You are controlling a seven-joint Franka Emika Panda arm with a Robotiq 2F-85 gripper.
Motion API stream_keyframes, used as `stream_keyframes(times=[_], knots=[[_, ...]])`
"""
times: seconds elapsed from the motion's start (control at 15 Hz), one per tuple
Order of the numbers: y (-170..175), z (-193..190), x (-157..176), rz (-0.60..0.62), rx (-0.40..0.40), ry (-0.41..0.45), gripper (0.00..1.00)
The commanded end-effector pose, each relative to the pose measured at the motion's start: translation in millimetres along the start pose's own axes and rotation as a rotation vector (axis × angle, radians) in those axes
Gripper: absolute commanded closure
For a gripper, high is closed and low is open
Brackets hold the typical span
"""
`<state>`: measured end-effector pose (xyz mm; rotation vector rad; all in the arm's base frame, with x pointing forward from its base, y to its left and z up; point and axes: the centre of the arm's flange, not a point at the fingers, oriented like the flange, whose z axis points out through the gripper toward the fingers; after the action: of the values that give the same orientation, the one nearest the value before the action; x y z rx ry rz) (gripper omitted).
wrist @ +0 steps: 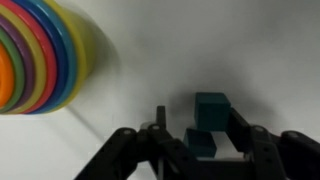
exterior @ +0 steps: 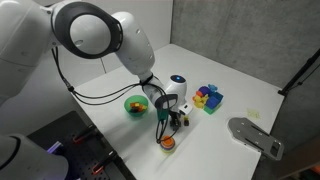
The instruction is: Put the small green block in the bowl
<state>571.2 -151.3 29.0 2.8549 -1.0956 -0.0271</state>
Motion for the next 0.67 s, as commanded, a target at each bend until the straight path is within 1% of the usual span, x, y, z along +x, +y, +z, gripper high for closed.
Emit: stream_keyframes(times=[0.0, 0.2, 0.27, 0.33, 0.6], knots=[[-5, -8, -3, -0.017, 0.033, 0.014, 0.68], [-12, -21, -13, -0.029, 0.041, 0.022, 0.9], [-15, -29, -19, -0.036, 0.048, 0.019, 0.93], [-18, -36, -24, -0.043, 0.051, 0.021, 0.91], [-37, -72, -57, -0.091, 0.063, 0.059, 0.91]])
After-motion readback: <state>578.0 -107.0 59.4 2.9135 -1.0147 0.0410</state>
